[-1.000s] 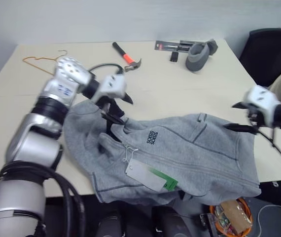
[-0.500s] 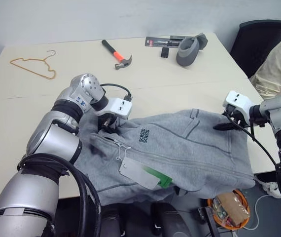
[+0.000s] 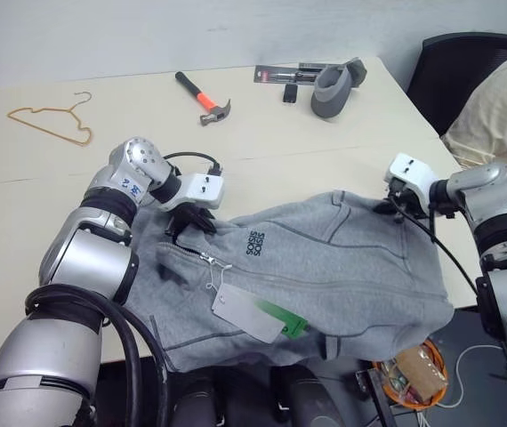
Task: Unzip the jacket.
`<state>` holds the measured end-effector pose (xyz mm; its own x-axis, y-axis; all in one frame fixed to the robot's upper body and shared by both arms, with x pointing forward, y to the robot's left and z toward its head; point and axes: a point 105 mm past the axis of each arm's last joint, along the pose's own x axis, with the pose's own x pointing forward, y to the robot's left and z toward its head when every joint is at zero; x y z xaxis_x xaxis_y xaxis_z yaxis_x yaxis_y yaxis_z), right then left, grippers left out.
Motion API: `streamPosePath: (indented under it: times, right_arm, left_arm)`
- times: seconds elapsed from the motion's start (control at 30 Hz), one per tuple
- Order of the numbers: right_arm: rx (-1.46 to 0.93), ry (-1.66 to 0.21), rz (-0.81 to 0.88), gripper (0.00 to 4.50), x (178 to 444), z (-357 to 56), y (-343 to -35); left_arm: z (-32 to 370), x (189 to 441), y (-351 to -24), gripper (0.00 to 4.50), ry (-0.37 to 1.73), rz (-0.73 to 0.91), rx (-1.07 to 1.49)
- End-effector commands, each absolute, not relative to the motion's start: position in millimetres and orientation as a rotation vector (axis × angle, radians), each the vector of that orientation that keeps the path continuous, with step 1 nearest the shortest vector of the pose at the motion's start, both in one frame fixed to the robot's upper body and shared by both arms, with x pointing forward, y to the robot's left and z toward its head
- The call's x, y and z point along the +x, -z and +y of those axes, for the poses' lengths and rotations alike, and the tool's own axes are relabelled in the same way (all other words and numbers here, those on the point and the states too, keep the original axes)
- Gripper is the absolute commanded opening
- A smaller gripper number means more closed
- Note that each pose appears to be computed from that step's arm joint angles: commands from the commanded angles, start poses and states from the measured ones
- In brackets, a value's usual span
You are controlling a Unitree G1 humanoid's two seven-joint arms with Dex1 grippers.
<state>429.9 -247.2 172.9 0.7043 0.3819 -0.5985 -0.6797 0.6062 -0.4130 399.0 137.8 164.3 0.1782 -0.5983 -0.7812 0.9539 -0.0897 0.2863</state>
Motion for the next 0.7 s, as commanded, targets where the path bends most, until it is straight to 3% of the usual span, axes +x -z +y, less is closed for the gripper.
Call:
streamPosePath:
  times: [0.03,0.4,0.7]
  right_arm:
    - [-0.684,-0.473,0.288,0.00,452.2,-241.0,-211.8]
    - [-0.855,-0.349,0.089,0.00,478.8,-191.2,-238.4]
    - [-0.839,-0.377,0.093,0.00,480.9,-175.4,-228.2]
  left_arm:
    - [154.6,414.9,-182.1,0.01,1.180,0.396,0.820]
    - [240.9,424.9,-186.3,0.01,0.725,0.362,0.597]
    - [245.9,404.5,-173.4,0.01,0.736,0.365,0.562]
